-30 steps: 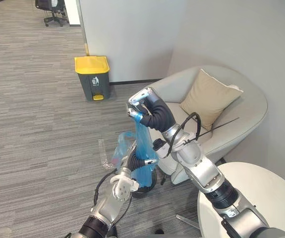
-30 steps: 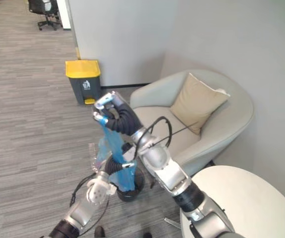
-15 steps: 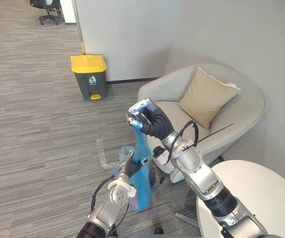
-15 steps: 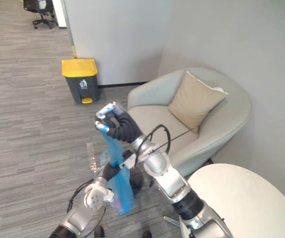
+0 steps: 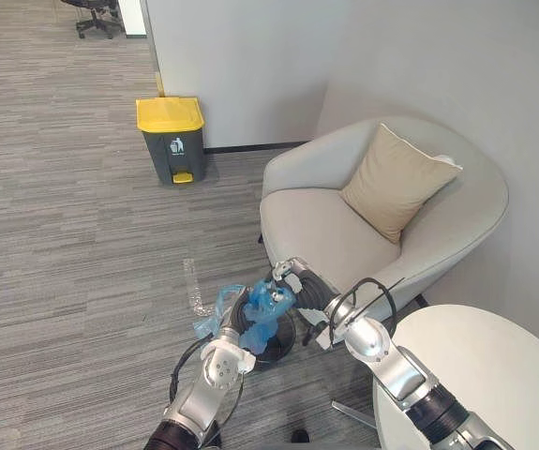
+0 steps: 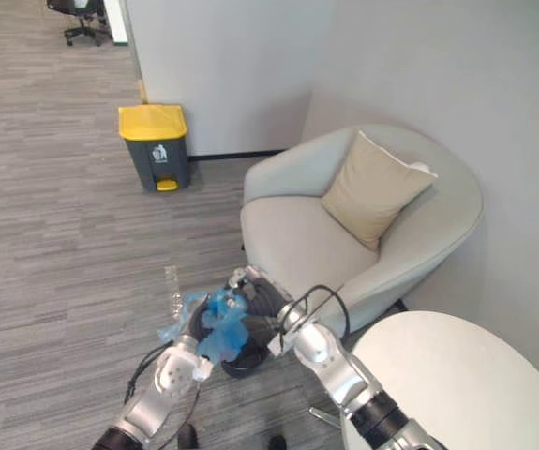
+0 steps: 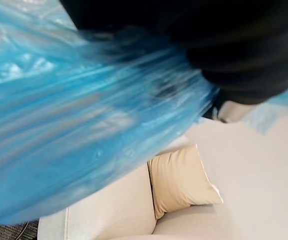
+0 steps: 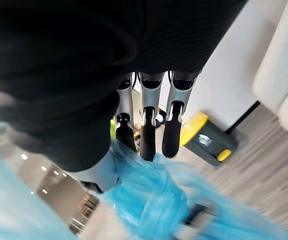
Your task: Gather rubbish on tea table into small bin, then transfer packed bag to large trash can.
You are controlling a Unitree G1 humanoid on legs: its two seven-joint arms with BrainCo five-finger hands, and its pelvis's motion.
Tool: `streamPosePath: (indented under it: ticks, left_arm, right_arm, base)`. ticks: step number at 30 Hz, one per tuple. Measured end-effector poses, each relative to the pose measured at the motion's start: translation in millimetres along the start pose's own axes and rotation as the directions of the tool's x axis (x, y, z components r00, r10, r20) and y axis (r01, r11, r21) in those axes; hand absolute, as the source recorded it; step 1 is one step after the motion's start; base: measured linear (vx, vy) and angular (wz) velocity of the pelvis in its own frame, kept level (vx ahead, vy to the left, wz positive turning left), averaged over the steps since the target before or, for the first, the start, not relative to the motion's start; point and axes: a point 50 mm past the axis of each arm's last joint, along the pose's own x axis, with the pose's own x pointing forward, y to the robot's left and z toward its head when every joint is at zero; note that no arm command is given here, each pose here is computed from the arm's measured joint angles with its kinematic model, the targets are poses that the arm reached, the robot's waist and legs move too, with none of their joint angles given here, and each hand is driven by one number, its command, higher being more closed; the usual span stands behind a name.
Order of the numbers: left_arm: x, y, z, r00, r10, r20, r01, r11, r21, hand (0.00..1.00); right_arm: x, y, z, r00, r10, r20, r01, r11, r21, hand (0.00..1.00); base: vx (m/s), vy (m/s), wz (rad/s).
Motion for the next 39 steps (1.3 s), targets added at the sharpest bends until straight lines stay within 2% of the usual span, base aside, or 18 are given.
streamPosePath:
  ticks: [3,7,10,13,17,20,22,24,28,30,34,36,39]
  left_arm:
    - [0,3,-1,1.000,0.009,-0.008,-0.009,1.000,-0.015,1.00]
    - [0,6,-4,1.000,0.015,-0.021,-0.016,0.999,-0.043,1.00]
    - [-2,10,-8,0.999,0.033,-0.039,-0.035,0.997,-0.062,1.00]
    - [-5,15,-14,0.996,0.057,-0.070,-0.063,0.995,-0.074,1.00]
    - [-15,22,-29,0.986,0.093,-0.136,-0.108,0.989,-0.104,1.00]
    - [-22,25,-37,0.978,0.114,-0.176,-0.136,0.983,-0.122,1.00]
    - [-31,30,-48,0.961,0.147,-0.236,-0.189,0.968,-0.164,1.00]
    - [-36,32,-56,0.945,0.165,-0.282,-0.224,0.956,-0.192,1.00]
    - [-51,32,-89,0.890,0.149,-0.430,-0.259,0.943,-0.209,1.00]
    - [-60,33,-101,0.861,0.145,-0.487,-0.280,0.936,-0.216,1.00]
    - [-75,31,-121,0.809,0.117,-0.576,-0.295,0.928,-0.226,1.00]
    - [-90,25,-138,0.746,0.091,-0.659,-0.312,0.923,-0.226,1.00]
    - [-100,19,-148,0.700,0.063,-0.711,-0.311,0.924,-0.224,1.00]
  right_arm:
    - [-5,5,-5,0.999,0.048,-0.020,-0.049,0.996,-0.078,0.00]
    - [-9,1,-10,0.999,0.040,-0.031,-0.046,0.971,-0.233,0.00]
    - [-11,-2,-11,0.999,0.025,-0.027,-0.032,0.957,-0.289,0.00]
    - [-20,-7,-17,0.998,-0.028,-0.048,0.011,0.946,-0.323,0.00]
    - [-39,-24,-31,0.980,-0.163,-0.117,0.112,0.929,-0.352,0.00]
    - [-50,-28,-39,0.947,-0.267,-0.180,0.201,0.927,-0.315,0.00]
    - [-59,-20,-48,0.895,-0.353,-0.274,0.311,0.932,-0.183,0.00]
    - [-62,-10,-62,0.853,-0.366,-0.371,0.362,0.928,-0.085,0.00]
    - [-80,26,-99,0.751,-0.250,-0.611,0.414,0.900,0.140,0.00]
    - [-89,38,-111,0.708,-0.195,-0.679,0.430,0.882,0.195,0.00]
    - [-108,60,-128,0.619,-0.100,-0.779,0.464,0.847,0.260,0.00]
    - [-123,78,-138,0.542,-0.028,-0.840,0.501,0.813,0.296,0.00]
    - [-132,85,-144,0.495,0.011,-0.869,0.518,0.799,0.305,0.00]
  base:
    - [0.00,0.000,0.00]
    - [0.00,0.000,0.00]
    - [0.00,0.000,0.00]
    - [0.04,0.009,0.02]
    - [0.04,0.010,0.01]
    - [0.00,0.000,0.01]
    - [0.01,0.007,0.07]
    - [0.03,0.007,0.04]
    - [0.04,0.005,0.05]
    - [0.02,0.006,0.01]
    - [0.06,0.006,0.01]
    - [0.09,0.001,0.02]
    - [0.06,0.003,0.00]
